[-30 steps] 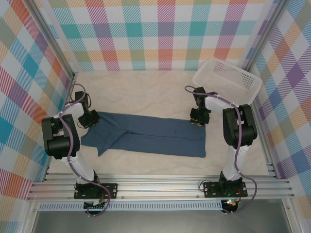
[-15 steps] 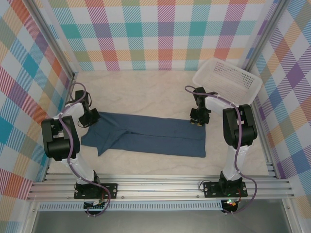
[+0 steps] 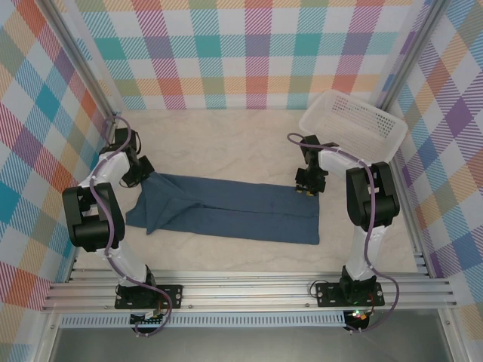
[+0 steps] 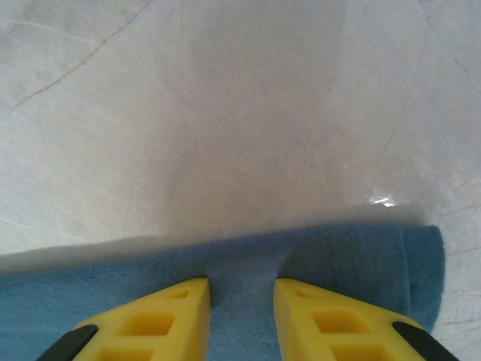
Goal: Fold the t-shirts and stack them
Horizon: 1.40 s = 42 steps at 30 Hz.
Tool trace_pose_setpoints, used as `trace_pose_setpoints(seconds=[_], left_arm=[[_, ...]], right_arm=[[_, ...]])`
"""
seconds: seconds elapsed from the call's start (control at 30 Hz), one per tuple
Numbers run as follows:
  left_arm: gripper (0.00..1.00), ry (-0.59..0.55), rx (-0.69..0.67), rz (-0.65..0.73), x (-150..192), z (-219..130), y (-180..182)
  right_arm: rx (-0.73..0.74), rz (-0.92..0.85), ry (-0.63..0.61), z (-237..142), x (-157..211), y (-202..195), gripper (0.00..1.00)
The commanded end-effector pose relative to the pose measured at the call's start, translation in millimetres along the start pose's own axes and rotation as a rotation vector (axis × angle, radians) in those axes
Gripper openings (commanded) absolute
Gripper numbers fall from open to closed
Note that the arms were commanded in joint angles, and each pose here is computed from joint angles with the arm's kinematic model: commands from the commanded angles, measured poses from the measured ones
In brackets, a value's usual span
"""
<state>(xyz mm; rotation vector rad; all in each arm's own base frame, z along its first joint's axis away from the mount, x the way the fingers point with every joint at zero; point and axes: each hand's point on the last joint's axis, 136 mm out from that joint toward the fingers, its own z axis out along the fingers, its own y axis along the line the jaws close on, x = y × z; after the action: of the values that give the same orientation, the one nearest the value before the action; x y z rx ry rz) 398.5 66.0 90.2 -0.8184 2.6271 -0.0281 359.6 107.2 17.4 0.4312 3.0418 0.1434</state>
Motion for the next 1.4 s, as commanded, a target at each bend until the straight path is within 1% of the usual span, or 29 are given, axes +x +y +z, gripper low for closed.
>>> trace_pose_setpoints(seconds=[0.0,0.13,0.27,0.37,0.6,0.83,1.03,1.2,1.27,1.33,1.37], left_arm=[[0.00,-0.014,-0.028,-0.014,-7,-12,-2],[0.00,-0.008,-0.053,-0.003,-11,-8,-1],[0.00,-0.011,-0.047,0.001,-19,-6,-6],[0.00,0.003,-0.058,0.012,-19,-3,-7],[0.00,0.054,-0.141,0.050,5,9,15],[0.00,0.073,-0.214,0.053,27,7,37],[0.00,0.108,-0.233,0.053,35,20,41],[0.00,0.130,-0.307,0.047,40,23,52],[0.14,0.102,-0.325,0.049,38,13,53],[0.29,0.041,-0.313,0.046,33,-8,47],[0.34,0.022,-0.302,0.045,33,-15,42]], right_arm=[[0.001,0.000,0.041,15,2,0,0.29],[0.000,0.001,0.043,16,2,0,0.29],[-0.002,0.001,0.046,17,3,0,0.29],[-0.002,0.001,0.049,17,4,0,0.29],[0.000,0.001,0.052,18,4,0,0.29],[0.004,-0.002,0.052,17,2,0,0.29],[0.001,-0.006,0.050,15,-1,2,0.29],[0.000,-0.004,0.047,14,0,2,0.29],[-0.001,-0.004,0.046,13,1,1,0.29],[-0.001,-0.007,0.043,12,1,1,0.29],[-0.002,-0.008,0.042,11,2,1,0.29]])
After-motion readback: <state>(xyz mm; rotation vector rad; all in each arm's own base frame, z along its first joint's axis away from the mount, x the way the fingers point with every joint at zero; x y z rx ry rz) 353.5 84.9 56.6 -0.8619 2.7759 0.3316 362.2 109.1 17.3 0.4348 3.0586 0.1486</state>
